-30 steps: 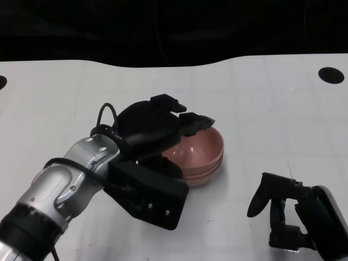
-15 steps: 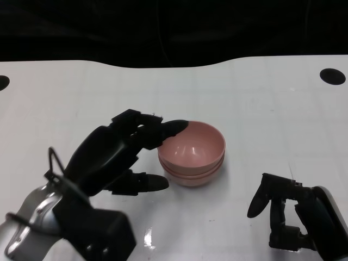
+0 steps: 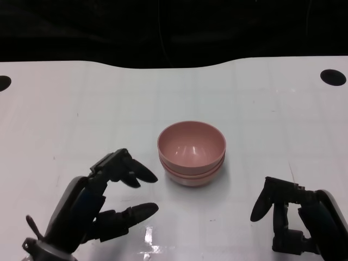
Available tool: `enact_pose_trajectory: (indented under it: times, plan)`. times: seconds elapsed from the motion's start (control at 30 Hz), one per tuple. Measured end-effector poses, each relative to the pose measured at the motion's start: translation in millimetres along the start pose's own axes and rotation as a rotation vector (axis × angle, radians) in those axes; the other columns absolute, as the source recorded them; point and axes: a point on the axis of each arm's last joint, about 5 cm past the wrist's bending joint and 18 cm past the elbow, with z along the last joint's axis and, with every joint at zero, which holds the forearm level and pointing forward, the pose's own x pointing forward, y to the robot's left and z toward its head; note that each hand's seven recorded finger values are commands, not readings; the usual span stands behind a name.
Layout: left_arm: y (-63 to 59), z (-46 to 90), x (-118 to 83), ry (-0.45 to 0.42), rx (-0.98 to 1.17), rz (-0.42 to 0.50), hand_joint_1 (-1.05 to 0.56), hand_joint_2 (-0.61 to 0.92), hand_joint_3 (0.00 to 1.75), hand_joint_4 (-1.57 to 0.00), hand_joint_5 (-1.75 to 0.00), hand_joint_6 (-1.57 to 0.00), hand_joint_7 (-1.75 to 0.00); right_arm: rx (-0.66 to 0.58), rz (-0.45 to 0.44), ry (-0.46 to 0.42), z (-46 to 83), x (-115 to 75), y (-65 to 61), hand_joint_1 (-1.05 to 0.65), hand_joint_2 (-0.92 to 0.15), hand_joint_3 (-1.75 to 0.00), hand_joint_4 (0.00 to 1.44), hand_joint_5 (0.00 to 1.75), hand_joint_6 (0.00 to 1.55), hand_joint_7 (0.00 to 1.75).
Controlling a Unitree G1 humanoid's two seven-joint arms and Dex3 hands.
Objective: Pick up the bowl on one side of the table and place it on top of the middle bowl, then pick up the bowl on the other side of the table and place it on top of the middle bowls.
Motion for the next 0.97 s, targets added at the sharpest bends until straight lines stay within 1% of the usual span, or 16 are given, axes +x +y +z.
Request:
enact_pose_trajectory:
  times: [0.03,0.07,0.13,0.2,0.27,0.33,0.43,0.6,0.77,0.87,0.97]
  plan:
    - [0.0,1.1,-1,0.009,-0.031,0.001,-0.2,0.49,0.98,-0.57,-1.56,-0.59,-1.28,0.0,0.001,0.003,-0.1,-0.9,0.0,-0.03,-0.16,-1.67,0.93,1.75,0.84,1.46]
    - [0.2,1.7,-2,0.016,-0.053,0.002,-0.19,0.43,1.09,-0.64,-1.54,-0.66,-1.23,0.001,0.003,0.005,-0.1,-1.5,0.0,-0.03,-0.16,-1.67,0.93,1.75,0.84,1.46]
    - [0.6,1.8,-3,0.032,-0.094,0.001,-0.19,0.4,1.23,-0.78,-1.53,-0.77,-1.17,0.005,0.007,0.007,0.0,-2.3,-0.1,-0.04,-0.16,-1.66,0.93,1.75,0.84,1.46]
    - [0.4,0.9,-7,0.058,-0.126,0.003,-0.17,0.41,1.28,-0.86,-1.54,-0.81,-1.16,0.01,0.006,0.01,0.3,-3.5,-0.2,-0.04,-0.15,-1.66,0.93,1.75,0.84,1.46]
    - [0.3,-0.2,-9,0.081,-0.148,0.003,-0.16,0.42,1.31,-0.88,-1.58,-0.81,-1.2,0.012,0.004,0.01,0.9,-4.7,-0.5,-0.04,-0.16,-1.66,0.93,1.75,0.84,1.45]
    - [1.4,-1.3,-10,0.093,-0.165,0.009,-0.14,0.43,1.29,-0.89,-1.65,-0.81,-1.26,0.011,0.0,0.003,2.5,-4.6,-1.1,-0.03,-0.16,-1.66,0.92,1.75,0.84,1.44]
    - [0.5,-4.5,-11,0.113,-0.199,0.018,-0.16,0.46,1.26,-0.86,-1.69,-0.79,-1.33,0.012,0.002,-0.004,3.8,-4.5,-2.0,-0.04,-0.16,-1.64,0.91,1.75,0.84,1.41]
    - [-1.2,-10.7,-14,0.148,-0.245,0.011,-0.18,0.46,1.25,-0.84,-1.69,-0.78,-1.36,0.017,0.023,0.006,2.8,-7.4,-3.9,-0.03,-0.18,-1.6,0.91,1.75,0.86,1.33]
    - [1.2,-15.7,-14,0.161,-0.24,0.01,-0.18,0.41,1.32,-0.87,-1.69,-0.79,-1.37,0.025,0.021,0.009,2.4,-7.6,-4.7,-0.02,-0.17,-1.6,0.91,1.75,0.87,1.3]
    - [2.0,-16.1,-13,0.149,-0.235,0.0,-0.18,0.4,1.32,-0.89,-1.69,-0.79,-1.37,0.027,0.022,0.01,2.4,-7.6,-4.8,-0.02,-0.17,-1.6,0.91,1.75,0.87,1.3]
    - [2.8,-16.7,-12,0.136,-0.224,-0.004,-0.21,0.38,1.32,-0.88,-1.64,-0.8,-1.34,0.027,0.022,0.01,2.3,-7.7,-4.8,-0.02,-0.18,-1.6,0.92,1.75,0.87,1.3]
